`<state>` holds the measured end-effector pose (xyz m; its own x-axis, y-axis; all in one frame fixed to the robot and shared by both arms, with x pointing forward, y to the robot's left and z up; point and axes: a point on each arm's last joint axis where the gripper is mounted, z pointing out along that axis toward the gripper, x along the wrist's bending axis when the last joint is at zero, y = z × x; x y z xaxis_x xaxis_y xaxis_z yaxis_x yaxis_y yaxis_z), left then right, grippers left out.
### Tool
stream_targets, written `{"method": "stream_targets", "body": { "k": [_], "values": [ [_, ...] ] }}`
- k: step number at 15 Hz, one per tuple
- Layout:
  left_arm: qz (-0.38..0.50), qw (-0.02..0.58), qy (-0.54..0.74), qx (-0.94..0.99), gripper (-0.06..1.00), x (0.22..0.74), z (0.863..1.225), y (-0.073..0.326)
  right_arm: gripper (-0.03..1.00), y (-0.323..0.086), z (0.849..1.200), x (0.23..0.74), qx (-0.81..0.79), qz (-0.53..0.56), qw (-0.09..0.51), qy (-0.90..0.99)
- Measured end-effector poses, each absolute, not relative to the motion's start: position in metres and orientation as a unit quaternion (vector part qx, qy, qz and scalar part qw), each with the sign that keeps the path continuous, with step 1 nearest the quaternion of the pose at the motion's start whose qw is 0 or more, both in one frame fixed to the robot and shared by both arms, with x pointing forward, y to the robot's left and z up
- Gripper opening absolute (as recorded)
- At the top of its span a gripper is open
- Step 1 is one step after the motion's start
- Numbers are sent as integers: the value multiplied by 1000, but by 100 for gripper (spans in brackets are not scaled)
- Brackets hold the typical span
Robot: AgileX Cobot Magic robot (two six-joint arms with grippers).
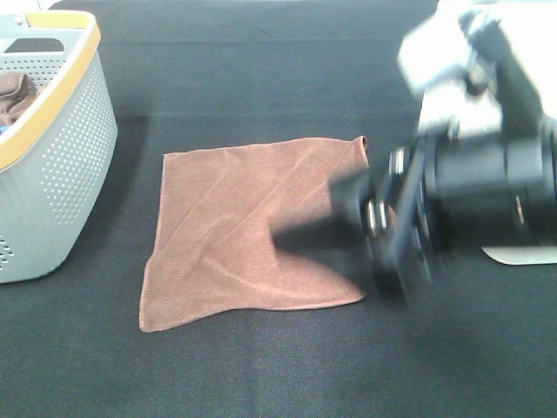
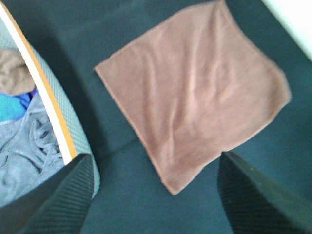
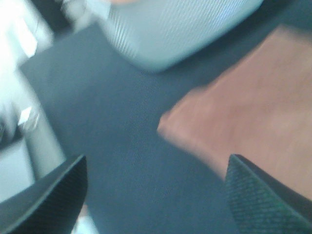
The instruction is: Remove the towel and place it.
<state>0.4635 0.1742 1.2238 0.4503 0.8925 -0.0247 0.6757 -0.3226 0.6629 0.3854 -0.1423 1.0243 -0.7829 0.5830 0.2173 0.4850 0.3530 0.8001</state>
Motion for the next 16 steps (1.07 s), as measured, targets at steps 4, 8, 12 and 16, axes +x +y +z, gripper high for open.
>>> {"method": "stream_targets", "body": {
  "k": [4, 8, 12, 16],
  "values": [
    [167, 313, 496, 792, 68, 407, 1210, 205, 74, -162, 1005, 371, 395, 320, 13, 861],
    [140, 290, 520, 791, 68, 361, 1164, 230, 74, -185, 1011, 351, 438, 249, 4, 864],
    [139, 305, 533, 777, 68, 289, 1098, 271, 74, -223, 1034, 324, 489, 239, 63, 836],
    [180, 352, 510, 764, 68, 250, 1057, 296, 74, -266, 1050, 294, 496, 259, 153, 815]
  ]
}}
